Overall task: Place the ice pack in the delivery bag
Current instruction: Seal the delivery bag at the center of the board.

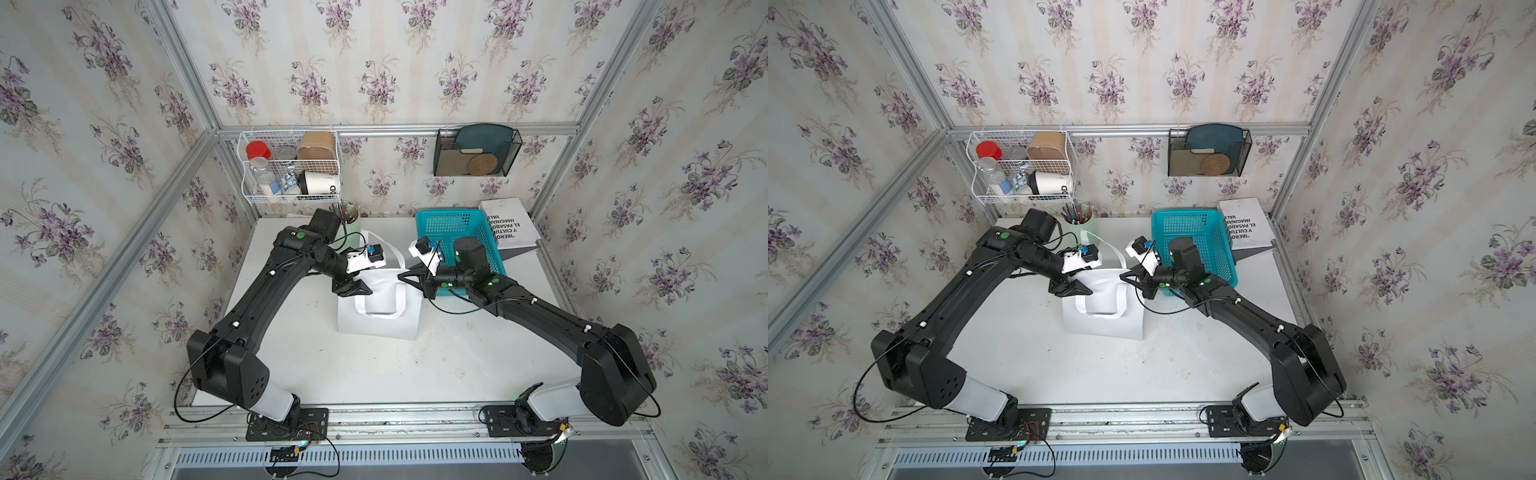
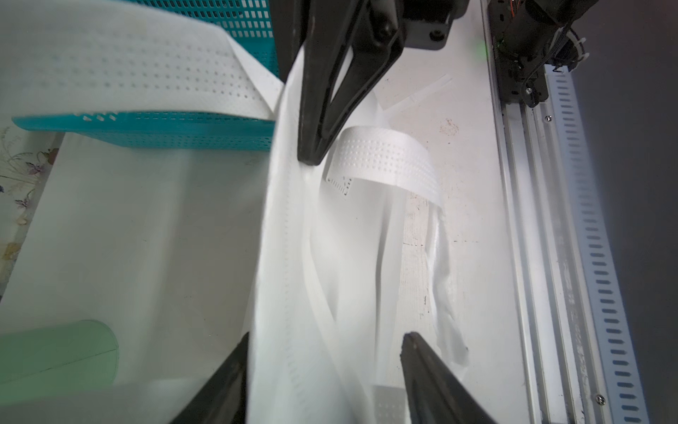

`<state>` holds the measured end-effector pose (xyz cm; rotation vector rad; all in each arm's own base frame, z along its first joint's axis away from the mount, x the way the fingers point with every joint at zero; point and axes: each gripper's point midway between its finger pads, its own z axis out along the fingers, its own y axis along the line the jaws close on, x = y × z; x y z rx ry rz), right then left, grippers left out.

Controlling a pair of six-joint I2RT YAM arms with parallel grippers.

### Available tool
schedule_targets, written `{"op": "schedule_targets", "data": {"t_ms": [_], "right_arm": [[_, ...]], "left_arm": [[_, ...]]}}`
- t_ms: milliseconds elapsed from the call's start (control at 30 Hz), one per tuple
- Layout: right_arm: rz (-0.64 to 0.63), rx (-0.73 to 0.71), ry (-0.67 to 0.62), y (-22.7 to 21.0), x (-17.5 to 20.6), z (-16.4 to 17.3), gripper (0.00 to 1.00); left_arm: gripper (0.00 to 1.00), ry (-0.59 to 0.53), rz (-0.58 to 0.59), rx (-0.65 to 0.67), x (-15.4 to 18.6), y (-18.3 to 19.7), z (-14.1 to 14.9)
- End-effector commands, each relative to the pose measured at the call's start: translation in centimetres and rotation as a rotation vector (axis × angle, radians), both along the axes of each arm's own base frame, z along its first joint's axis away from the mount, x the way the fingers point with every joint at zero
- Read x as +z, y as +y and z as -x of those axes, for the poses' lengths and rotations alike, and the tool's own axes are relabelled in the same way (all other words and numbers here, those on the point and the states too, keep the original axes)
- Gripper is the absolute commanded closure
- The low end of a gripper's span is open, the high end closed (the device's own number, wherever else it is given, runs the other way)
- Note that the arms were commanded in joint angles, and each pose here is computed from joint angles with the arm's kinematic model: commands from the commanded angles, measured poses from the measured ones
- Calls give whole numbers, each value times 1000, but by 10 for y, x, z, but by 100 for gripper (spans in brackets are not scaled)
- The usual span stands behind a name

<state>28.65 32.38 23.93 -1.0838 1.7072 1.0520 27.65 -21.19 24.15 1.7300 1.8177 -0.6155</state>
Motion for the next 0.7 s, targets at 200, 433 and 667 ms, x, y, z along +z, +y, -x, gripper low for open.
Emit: {"op": "schedule_targets", "data": {"t_ms": [200,433,667], "right_arm": [[-36,25,-65,3,14,0,100],[-4,10,-71,-1,6,-2,100],[-14,1,-73,0,8,-4,100]], "left_arm": [[67,-98,-151,82,-10,26,-21],[100,-5,17,119,13,22,-20],[53,62,71,124,15,19,-13]]}}
